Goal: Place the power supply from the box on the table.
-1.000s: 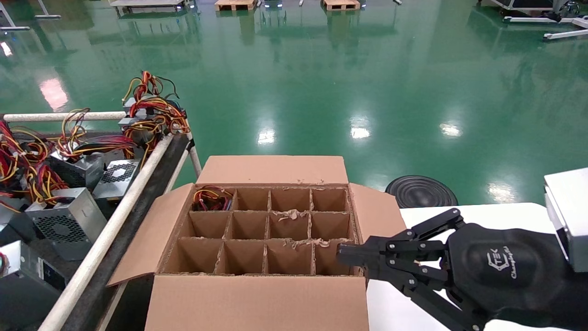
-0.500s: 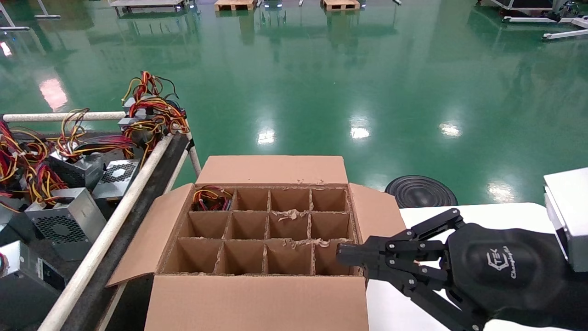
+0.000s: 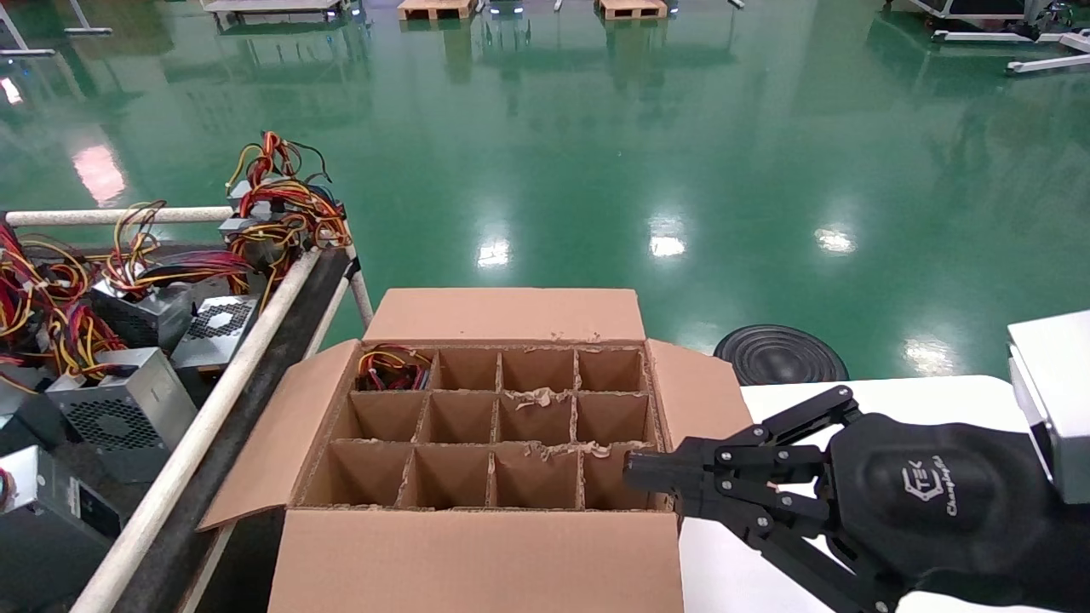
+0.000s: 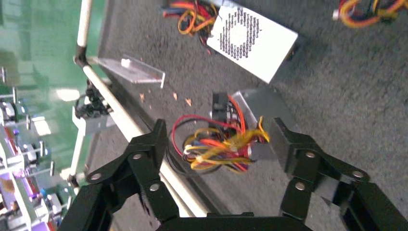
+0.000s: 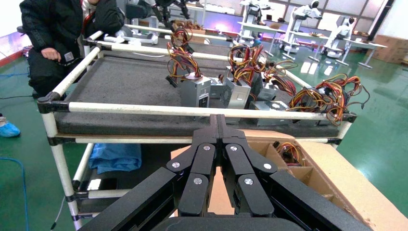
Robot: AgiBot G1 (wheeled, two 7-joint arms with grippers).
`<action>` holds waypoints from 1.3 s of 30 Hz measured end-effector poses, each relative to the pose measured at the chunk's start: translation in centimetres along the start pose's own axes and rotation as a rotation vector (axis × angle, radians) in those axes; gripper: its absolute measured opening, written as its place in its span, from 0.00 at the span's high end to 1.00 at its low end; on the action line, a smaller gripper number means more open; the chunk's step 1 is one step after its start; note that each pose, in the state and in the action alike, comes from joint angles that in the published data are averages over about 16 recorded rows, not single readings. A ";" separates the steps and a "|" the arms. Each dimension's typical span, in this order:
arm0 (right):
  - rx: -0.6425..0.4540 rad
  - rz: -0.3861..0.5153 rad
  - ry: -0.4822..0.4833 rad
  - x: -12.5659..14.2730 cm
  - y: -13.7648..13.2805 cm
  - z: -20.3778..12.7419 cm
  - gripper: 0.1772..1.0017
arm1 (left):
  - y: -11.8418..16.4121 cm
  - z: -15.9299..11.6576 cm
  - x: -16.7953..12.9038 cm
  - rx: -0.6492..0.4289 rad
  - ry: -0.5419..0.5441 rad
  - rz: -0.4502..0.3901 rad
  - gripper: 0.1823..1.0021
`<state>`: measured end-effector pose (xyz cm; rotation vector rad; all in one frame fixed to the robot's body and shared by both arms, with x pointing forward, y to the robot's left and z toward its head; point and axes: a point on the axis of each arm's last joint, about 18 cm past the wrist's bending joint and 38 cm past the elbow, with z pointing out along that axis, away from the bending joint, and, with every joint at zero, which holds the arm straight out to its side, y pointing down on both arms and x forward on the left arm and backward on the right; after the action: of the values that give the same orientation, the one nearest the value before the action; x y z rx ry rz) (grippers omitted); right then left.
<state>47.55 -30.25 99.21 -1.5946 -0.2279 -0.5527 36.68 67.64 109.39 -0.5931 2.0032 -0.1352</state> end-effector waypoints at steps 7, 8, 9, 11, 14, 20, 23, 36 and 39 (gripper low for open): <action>0.000 0.000 0.000 0.0 0.0 0.0 0.98 | -2.3 0.5 -0.4 0.084 -0.004 0.026 0.32; 0.000 0.000 0.000 0.0 0.0 0.0 0.98 | -2.7 0.6 -0.5 0.100 -0.004 0.032 0.30; 0.000 0.000 0.000 0.0 0.0 0.0 0.98 | -3.2 0.7 -0.6 0.117 -0.005 0.038 0.28; 0.000 0.000 0.000 0.0 0.0 0.0 0.98 | -4.2 0.9 -0.7 0.155 -0.005 0.051 0.24; 0.000 0.000 0.000 0.0 0.0 0.0 0.98 | -5.9 1.3 -0.8 0.220 -0.004 0.073 0.16; 0.000 0.000 0.000 0.0 0.0 0.0 0.98 | -9.2 2.0 -0.9 0.351 0.001 0.114 0.07; 0.000 0.000 0.000 0.0 0.0 0.0 0.98 | -10.3 2.2 -0.9 0.393 0.002 0.127 0.05; 0.000 0.000 0.000 0.0 0.0 0.0 0.98 | -11.7 3.3 -1.8 0.411 -0.015 0.133 0.00; 0.000 0.000 0.000 0.0 0.0 0.0 0.95 | -12.0 3.7 -2.1 0.411 -0.022 0.132 0.00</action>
<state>47.55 -30.25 99.21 -1.5946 -0.2279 -0.5527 44.90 58.66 113.28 -0.1980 1.9129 -0.4448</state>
